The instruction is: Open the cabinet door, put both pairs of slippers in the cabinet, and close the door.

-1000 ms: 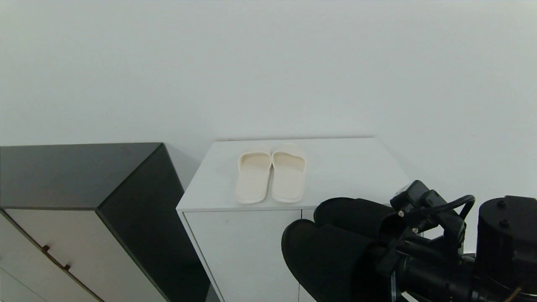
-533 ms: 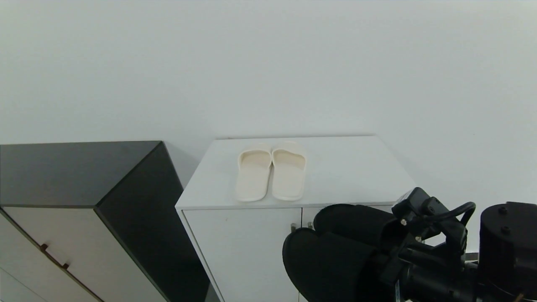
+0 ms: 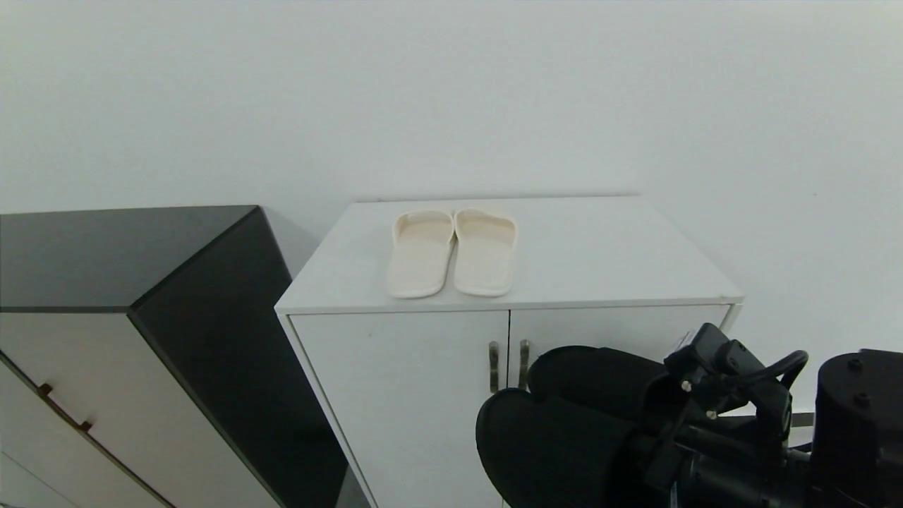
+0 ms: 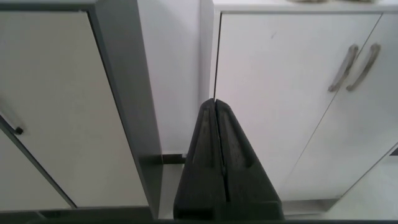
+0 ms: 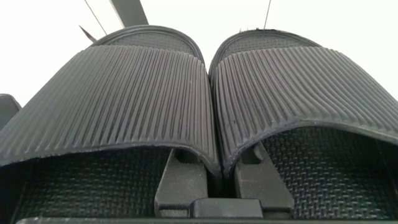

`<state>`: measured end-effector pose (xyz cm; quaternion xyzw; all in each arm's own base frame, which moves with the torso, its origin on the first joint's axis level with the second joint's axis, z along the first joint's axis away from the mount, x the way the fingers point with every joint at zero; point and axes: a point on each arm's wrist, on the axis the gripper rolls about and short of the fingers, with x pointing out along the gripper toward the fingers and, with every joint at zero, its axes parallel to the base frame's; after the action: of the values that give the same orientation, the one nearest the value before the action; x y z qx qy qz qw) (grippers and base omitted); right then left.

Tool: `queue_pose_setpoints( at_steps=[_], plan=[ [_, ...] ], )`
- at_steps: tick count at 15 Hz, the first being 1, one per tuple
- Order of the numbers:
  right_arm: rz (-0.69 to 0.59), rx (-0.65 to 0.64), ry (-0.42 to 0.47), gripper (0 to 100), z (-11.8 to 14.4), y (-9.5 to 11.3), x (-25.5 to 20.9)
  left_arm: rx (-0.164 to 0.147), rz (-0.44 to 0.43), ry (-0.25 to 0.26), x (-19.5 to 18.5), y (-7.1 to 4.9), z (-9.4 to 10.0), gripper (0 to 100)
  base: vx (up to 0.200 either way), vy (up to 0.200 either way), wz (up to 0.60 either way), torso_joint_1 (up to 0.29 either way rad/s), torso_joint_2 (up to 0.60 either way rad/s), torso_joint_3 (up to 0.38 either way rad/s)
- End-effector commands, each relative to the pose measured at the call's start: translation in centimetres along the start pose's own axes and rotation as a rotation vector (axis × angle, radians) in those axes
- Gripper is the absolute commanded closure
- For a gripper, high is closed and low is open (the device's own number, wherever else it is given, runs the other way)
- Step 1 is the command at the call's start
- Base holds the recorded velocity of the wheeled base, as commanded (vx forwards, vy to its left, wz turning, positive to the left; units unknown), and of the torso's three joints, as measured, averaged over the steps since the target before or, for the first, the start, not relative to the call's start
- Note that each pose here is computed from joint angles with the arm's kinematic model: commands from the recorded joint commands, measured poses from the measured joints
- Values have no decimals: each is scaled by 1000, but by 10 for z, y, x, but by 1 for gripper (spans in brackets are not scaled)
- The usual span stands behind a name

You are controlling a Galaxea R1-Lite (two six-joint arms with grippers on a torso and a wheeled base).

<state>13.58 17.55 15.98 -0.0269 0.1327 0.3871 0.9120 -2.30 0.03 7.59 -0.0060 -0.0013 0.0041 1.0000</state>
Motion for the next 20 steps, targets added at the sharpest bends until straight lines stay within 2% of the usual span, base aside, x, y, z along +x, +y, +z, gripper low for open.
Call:
queue_pose_setpoints(
  at_steps=[1, 4, 5, 8, 15, 16, 17, 18, 19, 20],
  plan=[
    [0, 0, 1, 100, 0, 0, 0, 0, 6, 1, 0, 0, 0, 100, 0, 0, 0, -212, 535, 325],
    [1, -3, 15, 100, -4, 0, -1, 7, 2, 1, 0, 0, 0, 100, 0, 0, 0, -199, 518, 318],
    [7, -6, 23, 100, -6, 1, -1, 7, 1, 3, 0, 0, 0, 0, 0, 0, 0, -188, 515, 315],
    [13, -9, 37, 100, -10, 3, -1, 1, 2, 3, 0, 0, 0, 0, 0, 0, 0, -176, 496, 318],
    [21, -7, 24, 100, -13, 1, -8, 10, -1, 12, 1, 0, 0, 0, 0, 0, 0, -140, 470, 334],
    [23, -8, 33, 100, -15, 1, -7, 15, 6, -1, 0, 0, 0, 0, 0, 0, 0, -105, 461, 359],
    [23, -9, 39, 100, -17, 1, -8, 34, 14, -59, -3, 0, 12, 0, 0, 0, 0, -85, 442, 354],
    [23, -9, 39, 100, -17, 1, -8, 32, 14, -149, -11, 0, 48, 0, 0, 0, 0, -85, 452, 369],
    [23, -7, 38, 100, -17, 1, -9, 41, 14, -105, -6, -1, 70, 0, 0, 0, 0, -71, 437, 373],
    [23, -9, 38, 100, -17, 1, -9, 45, -6, -39, 7, -1, 81, 0, 0, 0, 0, -41, 452, 388]
  ],
)
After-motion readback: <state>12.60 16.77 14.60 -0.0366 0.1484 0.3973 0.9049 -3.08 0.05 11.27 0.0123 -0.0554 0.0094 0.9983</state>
